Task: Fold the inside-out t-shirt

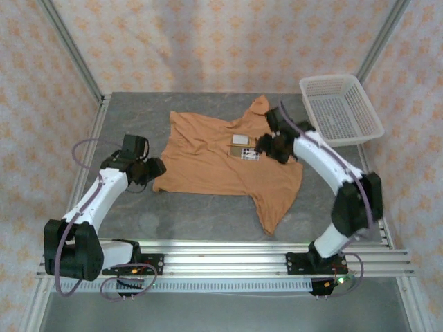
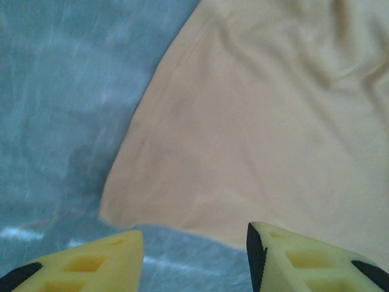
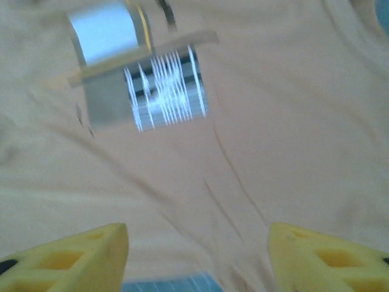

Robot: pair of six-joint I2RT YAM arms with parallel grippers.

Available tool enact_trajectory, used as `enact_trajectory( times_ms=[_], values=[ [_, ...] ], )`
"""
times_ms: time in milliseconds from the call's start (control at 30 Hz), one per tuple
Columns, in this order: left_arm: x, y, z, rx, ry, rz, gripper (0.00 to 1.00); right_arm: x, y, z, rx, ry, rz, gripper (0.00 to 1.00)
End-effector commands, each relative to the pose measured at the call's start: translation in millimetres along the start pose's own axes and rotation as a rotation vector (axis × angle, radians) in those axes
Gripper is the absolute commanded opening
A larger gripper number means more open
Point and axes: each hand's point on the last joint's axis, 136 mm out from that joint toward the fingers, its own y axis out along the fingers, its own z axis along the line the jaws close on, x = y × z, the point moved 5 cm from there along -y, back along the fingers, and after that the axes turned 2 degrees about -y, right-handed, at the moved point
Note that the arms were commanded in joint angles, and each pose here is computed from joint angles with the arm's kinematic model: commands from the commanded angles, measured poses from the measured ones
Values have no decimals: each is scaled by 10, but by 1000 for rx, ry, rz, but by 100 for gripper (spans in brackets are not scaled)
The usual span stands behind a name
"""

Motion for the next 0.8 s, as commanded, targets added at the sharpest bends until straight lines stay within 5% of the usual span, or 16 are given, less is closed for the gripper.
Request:
enact_trajectory(
  times_ms=[0,233,767],
  values=[
    [-122,61,128,-14,-69,26,51,-449,148,-362,-101,34,5,57],
    [-49,256,240,-11,-114,43,51,-1104,85,-713,-107,36,49,50],
    [170,696,269,-49,-190,91,42,-1544,157,-869,-95,49,155,50]
  ],
)
